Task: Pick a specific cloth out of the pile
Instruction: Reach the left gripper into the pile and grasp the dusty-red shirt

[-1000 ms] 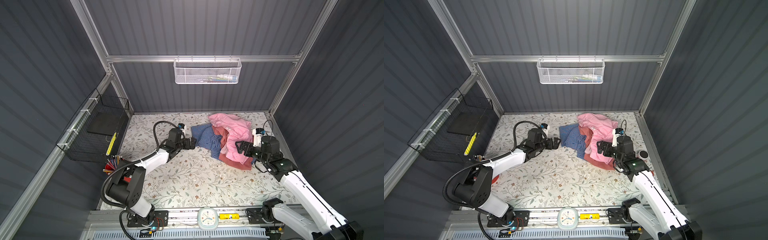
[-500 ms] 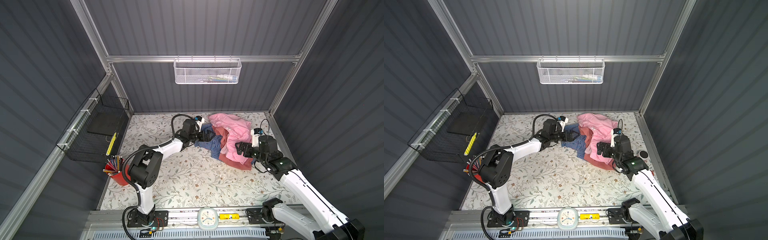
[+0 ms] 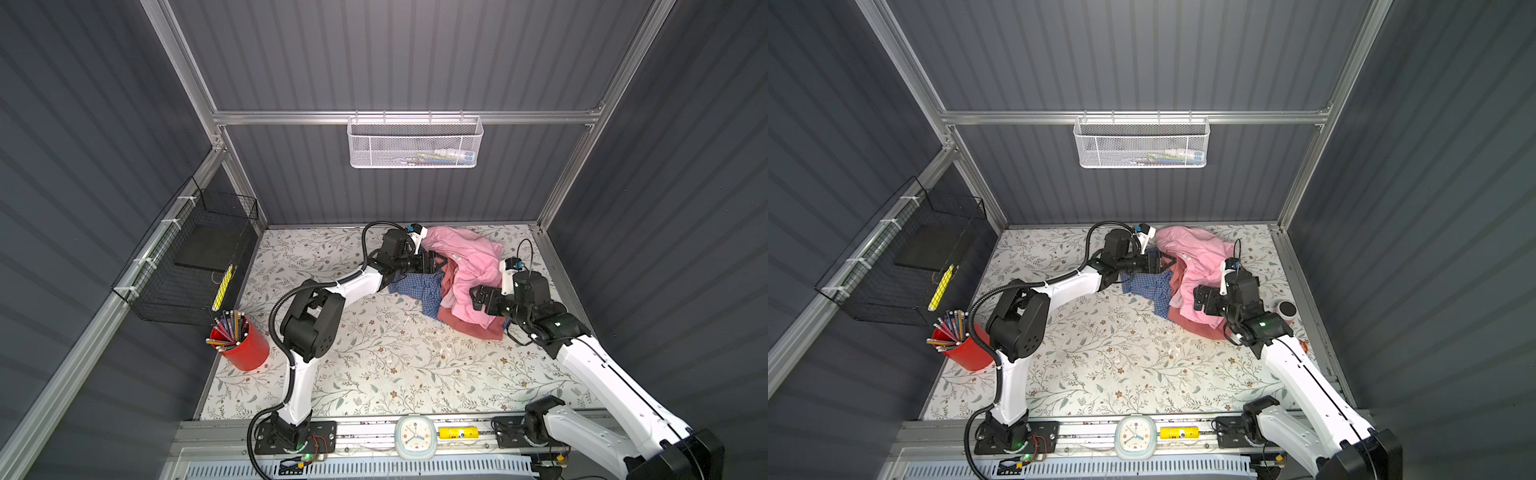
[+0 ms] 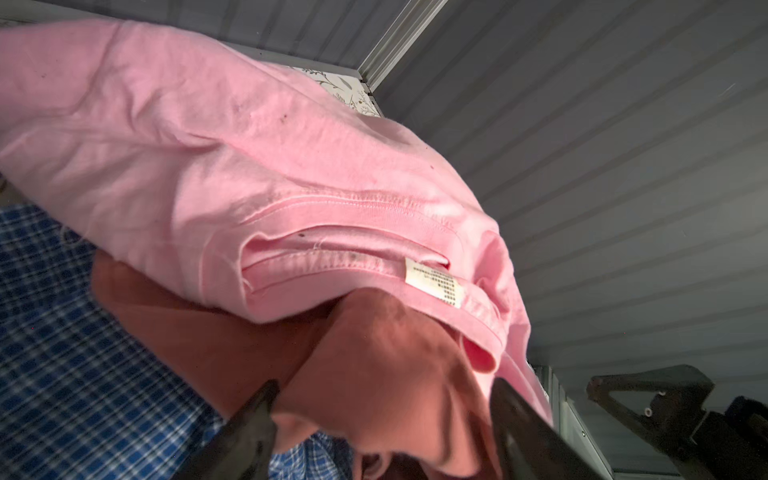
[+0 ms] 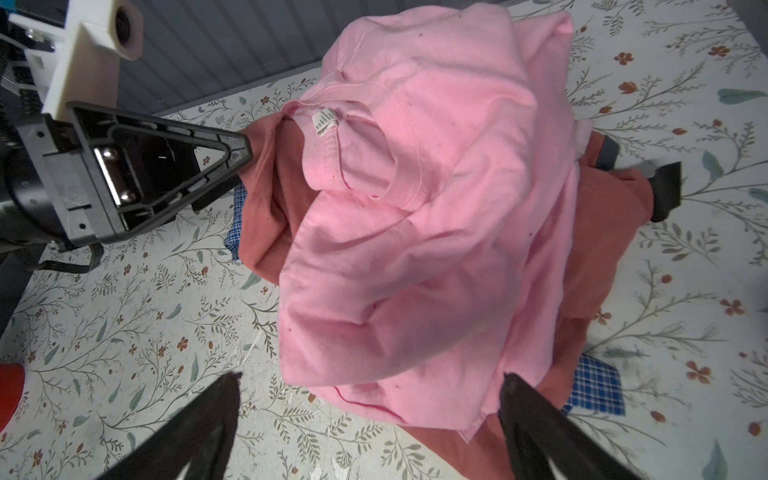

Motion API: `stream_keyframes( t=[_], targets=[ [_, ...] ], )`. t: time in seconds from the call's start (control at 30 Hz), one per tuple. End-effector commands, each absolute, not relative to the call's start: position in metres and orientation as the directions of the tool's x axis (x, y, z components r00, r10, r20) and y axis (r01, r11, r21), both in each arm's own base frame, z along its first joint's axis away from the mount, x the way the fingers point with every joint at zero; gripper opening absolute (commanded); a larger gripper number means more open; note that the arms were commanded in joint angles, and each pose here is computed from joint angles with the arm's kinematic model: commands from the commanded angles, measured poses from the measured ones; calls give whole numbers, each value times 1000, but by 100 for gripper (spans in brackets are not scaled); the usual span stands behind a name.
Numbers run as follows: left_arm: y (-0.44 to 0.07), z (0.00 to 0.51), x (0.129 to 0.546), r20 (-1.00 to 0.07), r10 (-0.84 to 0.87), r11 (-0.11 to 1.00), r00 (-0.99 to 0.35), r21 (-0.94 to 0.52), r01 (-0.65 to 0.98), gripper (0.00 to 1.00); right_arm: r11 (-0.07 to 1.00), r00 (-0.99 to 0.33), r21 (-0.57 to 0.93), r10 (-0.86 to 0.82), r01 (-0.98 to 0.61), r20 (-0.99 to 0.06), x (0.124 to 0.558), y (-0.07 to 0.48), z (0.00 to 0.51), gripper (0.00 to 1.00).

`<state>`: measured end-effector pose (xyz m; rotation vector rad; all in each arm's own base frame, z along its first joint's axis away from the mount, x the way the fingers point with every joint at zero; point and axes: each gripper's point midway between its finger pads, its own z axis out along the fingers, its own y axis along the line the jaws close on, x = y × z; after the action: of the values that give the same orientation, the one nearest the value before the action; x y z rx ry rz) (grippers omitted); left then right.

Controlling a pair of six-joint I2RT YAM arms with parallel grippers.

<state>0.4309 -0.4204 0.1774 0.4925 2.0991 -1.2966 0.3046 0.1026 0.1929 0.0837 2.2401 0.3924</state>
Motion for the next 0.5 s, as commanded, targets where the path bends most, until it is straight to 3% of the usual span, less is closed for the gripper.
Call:
stream_keyframes(
  t=[0.0, 0.07, 0.2, 0.27, 0.47],
  targets=[
    [-433, 175, 434, -665, 22, 430, -746, -668, 608, 65, 955, -655, 291, 184, -58, -733, 305, 101, 183, 97],
    [-436, 174, 437, -662, 27, 425, -749, -670, 608, 53, 955, -656, 291, 185, -55, -732, 307, 102, 181, 98],
    [-443, 186, 438, -690, 27, 412, -723, -652, 637, 12, 962, -663, 262, 147, -77, -734, 315, 104, 176, 99],
    [-445, 195, 435, -710, 30, 405, -704, -635, 658, 0, 967, -665, 242, 133, -74, -735, 320, 103, 176, 99],
    [-442, 224, 425, -774, 35, 422, -632, -562, 711, 0, 965, -674, 255, 150, -59, -723, 332, 107, 167, 99]
  ],
)
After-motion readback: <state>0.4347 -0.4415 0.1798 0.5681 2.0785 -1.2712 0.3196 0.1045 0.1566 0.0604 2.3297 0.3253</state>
